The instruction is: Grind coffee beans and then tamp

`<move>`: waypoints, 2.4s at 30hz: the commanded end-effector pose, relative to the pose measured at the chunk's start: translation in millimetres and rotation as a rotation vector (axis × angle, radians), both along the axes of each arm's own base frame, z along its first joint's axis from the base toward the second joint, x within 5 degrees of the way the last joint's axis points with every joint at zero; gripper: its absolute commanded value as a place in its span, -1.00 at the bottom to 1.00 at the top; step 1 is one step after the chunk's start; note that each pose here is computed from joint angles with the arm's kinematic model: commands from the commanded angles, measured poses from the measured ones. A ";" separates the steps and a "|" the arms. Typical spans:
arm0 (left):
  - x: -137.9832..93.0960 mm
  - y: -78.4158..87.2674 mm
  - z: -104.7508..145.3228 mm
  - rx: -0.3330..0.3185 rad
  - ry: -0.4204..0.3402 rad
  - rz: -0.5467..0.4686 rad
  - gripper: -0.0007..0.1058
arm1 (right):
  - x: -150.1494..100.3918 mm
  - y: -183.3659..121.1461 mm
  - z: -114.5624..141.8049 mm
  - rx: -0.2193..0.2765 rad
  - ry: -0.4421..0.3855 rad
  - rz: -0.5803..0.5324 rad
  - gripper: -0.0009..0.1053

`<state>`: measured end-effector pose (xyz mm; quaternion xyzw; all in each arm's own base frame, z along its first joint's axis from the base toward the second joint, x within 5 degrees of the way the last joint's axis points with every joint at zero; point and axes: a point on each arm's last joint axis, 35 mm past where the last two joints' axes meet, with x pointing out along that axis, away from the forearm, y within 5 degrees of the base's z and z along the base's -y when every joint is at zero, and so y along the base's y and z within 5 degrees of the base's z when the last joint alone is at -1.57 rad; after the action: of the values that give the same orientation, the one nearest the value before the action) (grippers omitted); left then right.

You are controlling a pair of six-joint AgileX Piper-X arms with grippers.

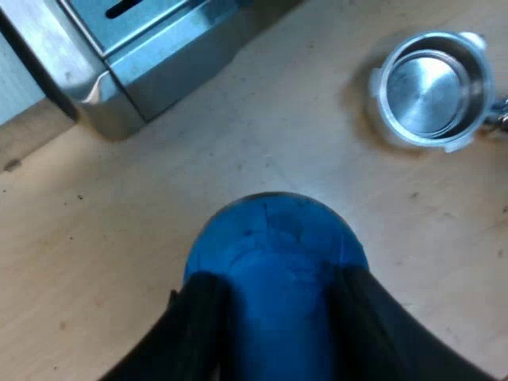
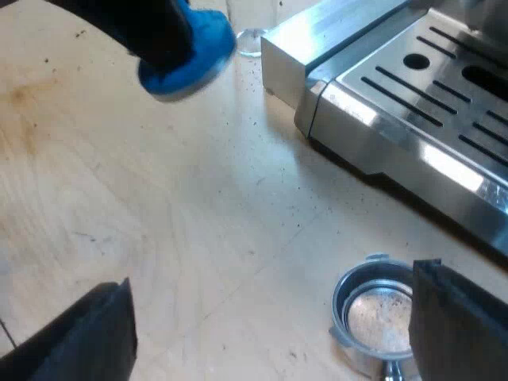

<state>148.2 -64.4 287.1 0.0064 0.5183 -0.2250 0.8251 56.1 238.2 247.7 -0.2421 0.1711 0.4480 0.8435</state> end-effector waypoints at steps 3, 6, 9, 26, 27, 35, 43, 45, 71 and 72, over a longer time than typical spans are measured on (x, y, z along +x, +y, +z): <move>-15.0 -1.5 10.7 -0.054 -0.037 -0.034 -0.98 | 1.0 -6.2 -8.3 -0.043 -0.026 -0.062 0.38; -20.0 -6.2 12.6 -0.061 -0.046 -0.078 -0.98 | 1.3 -12.1 -20.0 -0.059 -0.030 -0.109 0.38; -22.5 -12.8 12.0 -0.061 -0.042 -0.125 -0.98 | 0.5 -17.7 -34.6 -0.022 -0.009 -0.136 0.38; -27.2 -37.1 18.6 -0.139 -0.118 -0.289 -0.98 | -3.0 -49.8 -86.5 -0.046 -0.068 -0.173 0.38; -26.9 -37.6 18.5 -0.144 -0.116 -0.292 -0.98 | -3.0 -49.7 -86.3 -0.045 -0.068 -0.174 0.38; -8.1 -52.2 21.9 -0.124 -0.061 -0.304 -0.98 | -4.6 -44.0 -81.6 -0.018 -0.077 -0.065 0.38; 5.4 -84.4 7.3 -0.071 0.019 -0.406 -0.98 | -2.6 -45.1 -80.3 -0.010 -0.106 -0.133 0.38; 6.4 -89.3 2.0 -0.044 0.031 -0.413 -0.98 | -2.6 -45.1 -80.3 -0.010 -0.106 -0.133 0.38; 40.9 -131.4 -55.4 0.068 0.079 -0.422 -0.98 | -2.6 -45.1 -80.3 -0.010 -0.106 -0.133 0.38; 42.1 -132.1 -57.9 0.079 0.080 -0.418 -0.98 | -2.6 -45.1 -80.3 -0.010 -0.106 -0.133 0.38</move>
<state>188.8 -193.5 227.7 0.1327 0.5553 -0.3694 0.7332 53.5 193.5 166.8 -0.2581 0.1480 0.3785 0.8765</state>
